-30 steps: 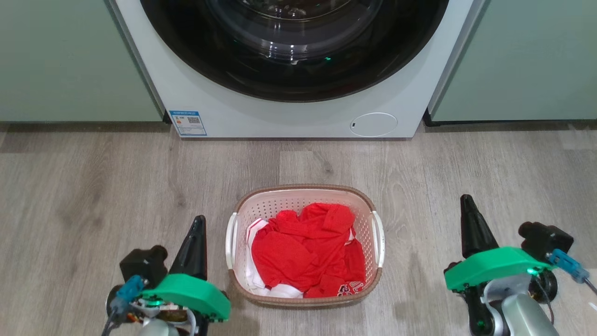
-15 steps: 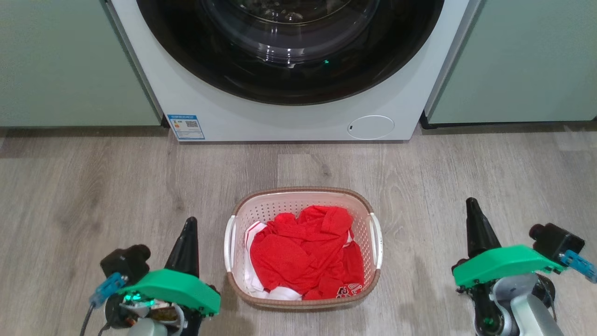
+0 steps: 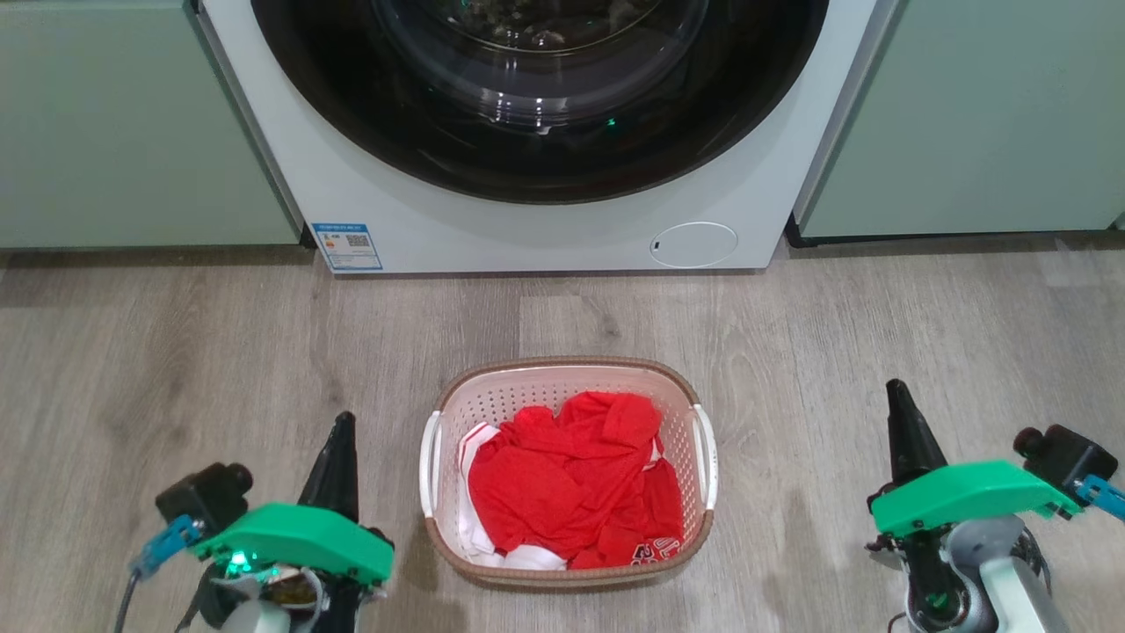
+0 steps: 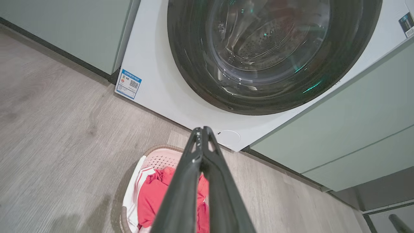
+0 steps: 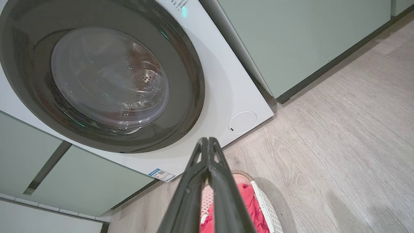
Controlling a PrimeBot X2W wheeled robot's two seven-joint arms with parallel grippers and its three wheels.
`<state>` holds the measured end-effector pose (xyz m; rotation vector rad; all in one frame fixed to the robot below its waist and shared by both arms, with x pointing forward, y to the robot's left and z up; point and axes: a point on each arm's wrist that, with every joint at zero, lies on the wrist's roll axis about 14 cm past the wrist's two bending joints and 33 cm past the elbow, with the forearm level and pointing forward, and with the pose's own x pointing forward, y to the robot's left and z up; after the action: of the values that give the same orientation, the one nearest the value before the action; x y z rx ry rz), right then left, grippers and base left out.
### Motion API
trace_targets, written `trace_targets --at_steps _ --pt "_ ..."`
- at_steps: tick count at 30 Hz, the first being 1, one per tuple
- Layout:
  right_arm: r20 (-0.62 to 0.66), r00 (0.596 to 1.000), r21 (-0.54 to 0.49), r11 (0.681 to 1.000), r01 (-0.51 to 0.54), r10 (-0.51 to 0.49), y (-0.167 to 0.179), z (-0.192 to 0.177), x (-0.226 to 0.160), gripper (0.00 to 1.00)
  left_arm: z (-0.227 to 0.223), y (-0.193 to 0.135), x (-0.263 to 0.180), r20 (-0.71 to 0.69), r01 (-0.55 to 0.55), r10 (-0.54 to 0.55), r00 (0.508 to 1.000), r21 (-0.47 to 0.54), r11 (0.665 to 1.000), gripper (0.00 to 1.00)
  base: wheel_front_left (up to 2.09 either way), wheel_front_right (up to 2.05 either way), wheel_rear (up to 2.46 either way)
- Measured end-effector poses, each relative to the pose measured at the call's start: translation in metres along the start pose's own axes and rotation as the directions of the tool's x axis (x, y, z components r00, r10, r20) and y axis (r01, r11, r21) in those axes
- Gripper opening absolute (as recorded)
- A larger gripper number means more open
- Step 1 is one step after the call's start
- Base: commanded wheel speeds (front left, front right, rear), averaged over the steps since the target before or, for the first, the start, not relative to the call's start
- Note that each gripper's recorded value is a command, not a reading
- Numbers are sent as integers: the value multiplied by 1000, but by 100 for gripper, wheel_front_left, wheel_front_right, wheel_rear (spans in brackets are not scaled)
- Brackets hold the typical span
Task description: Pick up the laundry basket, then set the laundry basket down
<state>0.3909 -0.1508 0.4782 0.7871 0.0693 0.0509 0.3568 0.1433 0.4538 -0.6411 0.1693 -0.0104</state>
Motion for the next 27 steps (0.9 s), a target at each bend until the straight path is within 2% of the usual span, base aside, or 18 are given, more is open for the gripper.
trace_targets --at_steps 13,27 --pt "5 999 122 992 33 -33 -8 6 -2 0 4 5 2 -6 -15 14 1000 -146 989 0 0 0 0" --pt "10 998 252 966 57 -62 -16 12 -5 0 9 11 3 -10 -29 28 1000 -300 954 0 0 0 0"
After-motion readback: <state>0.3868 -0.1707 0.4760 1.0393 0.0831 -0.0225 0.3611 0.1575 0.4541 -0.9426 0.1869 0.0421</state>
